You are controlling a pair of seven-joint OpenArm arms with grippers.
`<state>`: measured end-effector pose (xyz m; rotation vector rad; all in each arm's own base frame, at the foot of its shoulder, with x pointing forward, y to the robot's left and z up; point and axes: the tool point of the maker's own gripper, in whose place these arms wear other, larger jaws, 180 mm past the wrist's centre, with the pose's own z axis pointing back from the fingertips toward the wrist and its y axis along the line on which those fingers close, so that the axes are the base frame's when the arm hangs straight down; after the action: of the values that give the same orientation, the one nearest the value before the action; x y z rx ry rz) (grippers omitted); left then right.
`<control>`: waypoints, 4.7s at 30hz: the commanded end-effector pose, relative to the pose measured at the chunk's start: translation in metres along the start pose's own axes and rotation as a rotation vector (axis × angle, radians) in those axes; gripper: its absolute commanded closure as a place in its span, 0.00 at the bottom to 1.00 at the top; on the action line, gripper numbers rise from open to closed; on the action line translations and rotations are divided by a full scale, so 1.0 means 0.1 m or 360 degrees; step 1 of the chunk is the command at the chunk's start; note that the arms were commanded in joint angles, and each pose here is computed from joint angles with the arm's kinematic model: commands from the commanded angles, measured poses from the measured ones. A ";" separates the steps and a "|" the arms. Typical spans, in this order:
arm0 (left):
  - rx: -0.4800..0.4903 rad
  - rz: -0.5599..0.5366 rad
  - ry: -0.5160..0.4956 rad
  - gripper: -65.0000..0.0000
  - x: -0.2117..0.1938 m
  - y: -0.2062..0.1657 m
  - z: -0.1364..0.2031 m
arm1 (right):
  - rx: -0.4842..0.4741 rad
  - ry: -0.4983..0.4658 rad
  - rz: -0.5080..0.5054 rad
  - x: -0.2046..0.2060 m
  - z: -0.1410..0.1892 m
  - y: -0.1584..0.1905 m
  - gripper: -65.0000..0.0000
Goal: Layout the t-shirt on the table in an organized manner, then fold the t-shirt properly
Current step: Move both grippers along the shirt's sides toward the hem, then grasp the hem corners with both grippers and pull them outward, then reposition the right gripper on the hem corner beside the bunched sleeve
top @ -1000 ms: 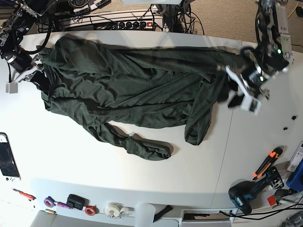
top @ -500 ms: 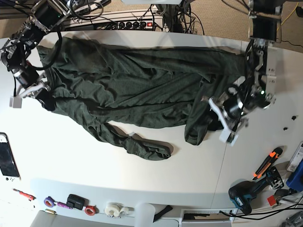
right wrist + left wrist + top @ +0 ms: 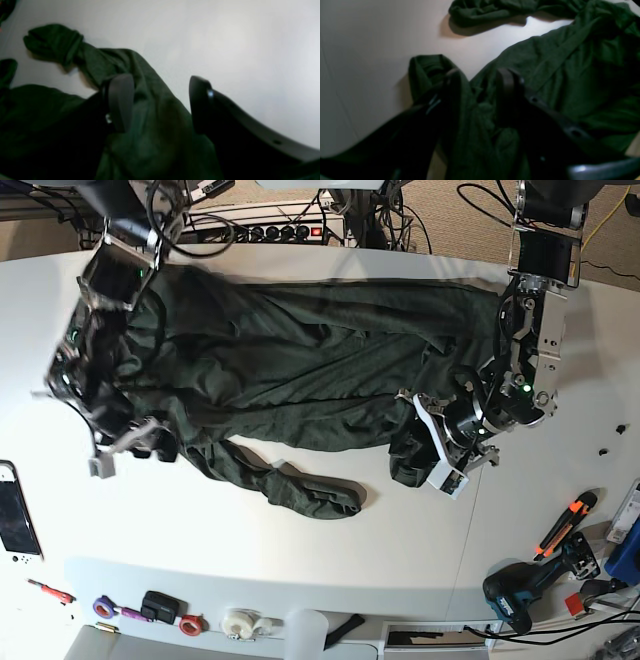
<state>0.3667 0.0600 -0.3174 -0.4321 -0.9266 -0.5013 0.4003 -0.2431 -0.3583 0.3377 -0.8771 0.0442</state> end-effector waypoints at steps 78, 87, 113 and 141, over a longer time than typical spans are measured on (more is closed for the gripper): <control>0.0472 0.0262 0.0048 1.00 -0.17 1.33 0.04 | -0.0216 -0.0128 -0.0073 0.54 -0.33 -0.28 1.00; 0.0494 0.0286 0.0024 1.00 -0.17 1.39 0.09 | -0.0257 -0.0212 -0.0099 0.62 -0.31 -0.33 1.00; 0.0539 0.0223 -0.0053 1.00 -0.08 1.45 0.11 | -0.0303 -0.0178 -0.0043 0.59 -0.30 -0.38 0.79; 0.0497 0.0255 -0.0058 0.71 -0.11 1.37 0.07 | -0.0132 -0.0242 -0.0528 0.55 0.81 -1.16 0.62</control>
<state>0.4236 0.1747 -0.3631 -0.2254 -0.9138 -0.1922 0.3875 -0.3690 -0.3251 0.4316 -0.8882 -0.3380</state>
